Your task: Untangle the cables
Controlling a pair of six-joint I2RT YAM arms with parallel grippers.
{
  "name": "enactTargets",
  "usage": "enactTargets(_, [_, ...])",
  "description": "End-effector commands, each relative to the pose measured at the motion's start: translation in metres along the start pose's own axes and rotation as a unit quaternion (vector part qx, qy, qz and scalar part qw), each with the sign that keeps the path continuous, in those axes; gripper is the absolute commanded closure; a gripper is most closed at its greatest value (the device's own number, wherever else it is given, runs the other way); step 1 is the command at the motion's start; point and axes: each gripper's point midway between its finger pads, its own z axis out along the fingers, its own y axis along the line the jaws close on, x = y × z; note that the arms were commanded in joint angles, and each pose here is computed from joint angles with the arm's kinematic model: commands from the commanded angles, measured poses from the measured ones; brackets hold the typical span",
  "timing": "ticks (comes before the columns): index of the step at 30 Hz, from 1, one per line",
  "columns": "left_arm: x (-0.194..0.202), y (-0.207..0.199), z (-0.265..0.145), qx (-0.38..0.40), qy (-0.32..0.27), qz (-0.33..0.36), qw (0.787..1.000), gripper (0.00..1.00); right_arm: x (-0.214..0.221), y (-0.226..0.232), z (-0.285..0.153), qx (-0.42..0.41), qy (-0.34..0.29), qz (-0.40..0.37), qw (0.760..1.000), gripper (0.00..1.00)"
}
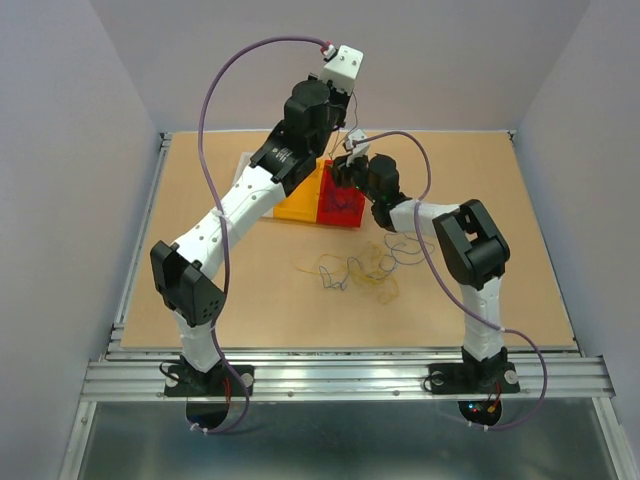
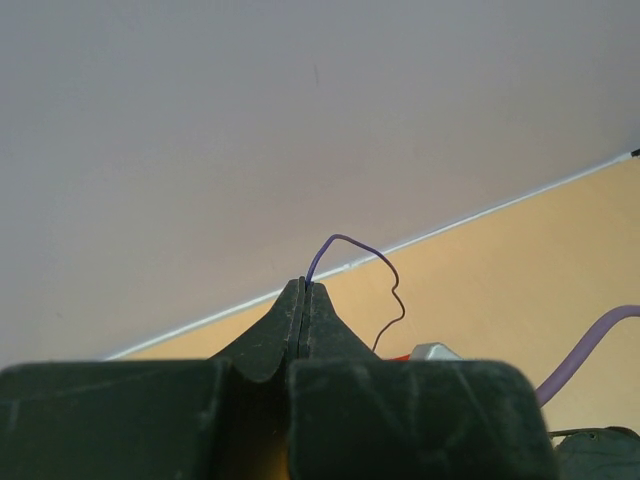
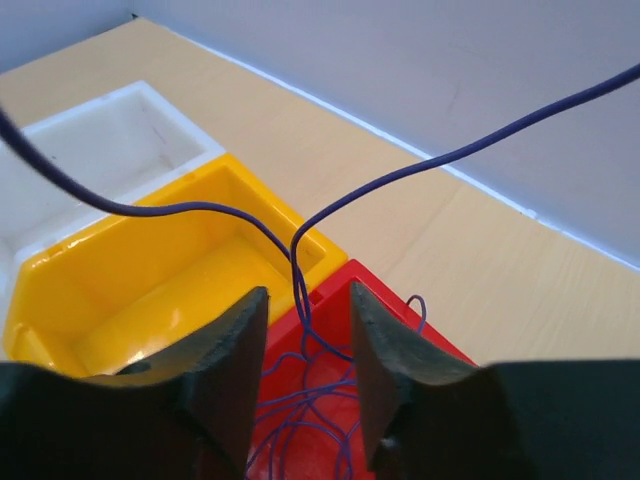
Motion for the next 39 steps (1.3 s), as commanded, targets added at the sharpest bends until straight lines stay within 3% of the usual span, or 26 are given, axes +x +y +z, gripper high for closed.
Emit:
enactTargets(1, [-0.073,0.022,-0.027,-0.009,-0.076,-0.041,0.996,1.00,-0.050,-0.002,0.011,-0.007,-0.067,-0.009,0.998,0.60])
enactTargets(2, [-0.074,0.021,-0.028,-0.008,-0.076,-0.041,0.996,1.00,-0.049,-0.002,0.011,-0.008,-0.066,-0.008,0.998,0.64])
enactTargets(5, [-0.075,0.022,-0.028,-0.008,-0.077,-0.041,0.996,1.00,-0.052,0.000,0.010,-0.012,-0.067,-0.005,0.998,1.00])
enactTargets(24, [-0.096,0.034,-0.043,-0.018,-0.092,-0.054,0.994,1.00,-0.120,0.044,-0.065,-0.101,-0.110,0.036,0.988,0.99])
enactTargets(29, [-0.097,0.035,-0.043,-0.019,-0.093,-0.056,0.994,1.00,-0.119,0.046,-0.069,-0.114,-0.103,0.065,0.986,0.99])
enactTargets(39, [-0.092,0.031,-0.038,-0.017,-0.088,-0.053,0.995,1.00,-0.089,0.007,-0.054,-0.116,-0.081,0.110,0.984,1.00])
